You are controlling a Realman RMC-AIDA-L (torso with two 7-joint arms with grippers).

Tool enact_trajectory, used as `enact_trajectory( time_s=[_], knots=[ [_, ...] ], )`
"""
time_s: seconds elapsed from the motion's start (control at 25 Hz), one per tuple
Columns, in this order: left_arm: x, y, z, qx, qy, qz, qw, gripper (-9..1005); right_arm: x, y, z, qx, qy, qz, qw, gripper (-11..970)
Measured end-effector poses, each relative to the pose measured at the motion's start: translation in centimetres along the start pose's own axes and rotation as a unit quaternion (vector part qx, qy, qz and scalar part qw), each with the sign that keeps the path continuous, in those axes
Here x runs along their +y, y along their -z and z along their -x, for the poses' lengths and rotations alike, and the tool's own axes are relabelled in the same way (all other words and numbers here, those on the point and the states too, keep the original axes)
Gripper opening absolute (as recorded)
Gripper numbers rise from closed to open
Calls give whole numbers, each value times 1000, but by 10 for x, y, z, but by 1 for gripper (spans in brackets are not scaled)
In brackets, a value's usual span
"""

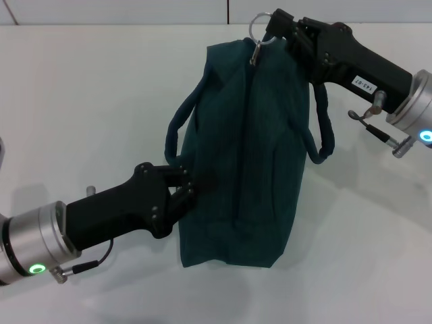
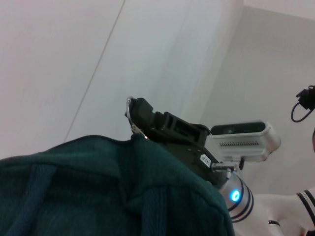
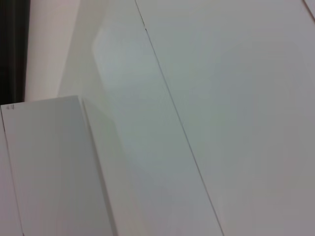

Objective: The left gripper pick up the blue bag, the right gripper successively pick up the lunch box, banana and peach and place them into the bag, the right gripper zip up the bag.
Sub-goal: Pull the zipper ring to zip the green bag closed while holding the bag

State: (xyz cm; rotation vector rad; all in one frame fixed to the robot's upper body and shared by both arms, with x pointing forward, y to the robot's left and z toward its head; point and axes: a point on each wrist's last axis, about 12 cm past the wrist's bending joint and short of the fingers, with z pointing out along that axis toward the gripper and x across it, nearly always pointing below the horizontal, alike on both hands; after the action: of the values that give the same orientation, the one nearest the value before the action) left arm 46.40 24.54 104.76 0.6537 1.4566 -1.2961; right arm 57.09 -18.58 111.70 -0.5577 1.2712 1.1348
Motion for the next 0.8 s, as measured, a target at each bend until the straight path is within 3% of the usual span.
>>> enact_trajectory(
  time_s=[0.4,0.8],
  knots=[
    [6,0,3,-19,-6,30,999,57,4,1,0,-5,-46,11,999,6],
    [6,-1,2,-12,-12,28,999,55,2,3,0,-8,-95,5,995,6]
  ],
)
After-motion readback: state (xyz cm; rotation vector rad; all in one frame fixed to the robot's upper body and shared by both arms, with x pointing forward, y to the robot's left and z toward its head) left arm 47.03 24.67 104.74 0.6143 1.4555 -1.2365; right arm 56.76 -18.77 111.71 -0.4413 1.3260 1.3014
